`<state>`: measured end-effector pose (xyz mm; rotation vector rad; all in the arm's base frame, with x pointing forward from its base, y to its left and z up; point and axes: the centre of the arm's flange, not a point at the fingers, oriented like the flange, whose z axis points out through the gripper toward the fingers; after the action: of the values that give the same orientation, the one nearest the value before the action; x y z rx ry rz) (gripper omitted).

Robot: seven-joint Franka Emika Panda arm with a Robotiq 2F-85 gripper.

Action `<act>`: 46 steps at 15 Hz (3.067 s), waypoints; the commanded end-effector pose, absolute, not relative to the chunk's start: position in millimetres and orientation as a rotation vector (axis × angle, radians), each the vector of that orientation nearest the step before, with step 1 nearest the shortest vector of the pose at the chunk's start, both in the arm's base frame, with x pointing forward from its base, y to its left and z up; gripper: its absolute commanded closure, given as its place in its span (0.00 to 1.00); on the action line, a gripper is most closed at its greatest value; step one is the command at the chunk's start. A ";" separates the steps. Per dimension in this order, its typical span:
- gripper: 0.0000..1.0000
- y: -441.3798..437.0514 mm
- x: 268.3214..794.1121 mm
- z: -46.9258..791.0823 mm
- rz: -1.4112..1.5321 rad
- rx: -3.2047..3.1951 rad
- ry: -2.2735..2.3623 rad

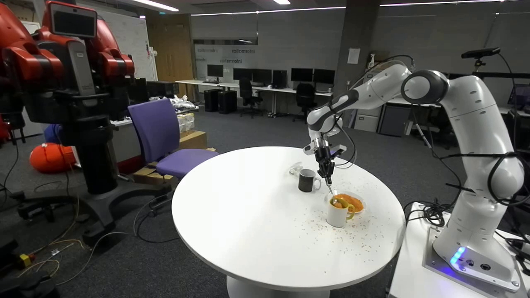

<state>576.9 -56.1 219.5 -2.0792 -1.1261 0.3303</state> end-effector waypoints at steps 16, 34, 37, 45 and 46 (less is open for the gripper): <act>0.99 -52.4 551.6 265.1 0.228 -2.159 -1.238; 0.99 -46.0 521.9 316.5 0.161 -2.230 -1.354; 0.99 -48.5 516.1 322.0 0.150 -2.251 -1.362; 0.99 -51.9 516.0 313.1 0.099 -2.297 -1.361; 0.99 -53.2 517.6 312.6 0.089 -2.290 -1.348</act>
<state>528.3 -50.3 308.2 -2.2818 -1.3364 0.1415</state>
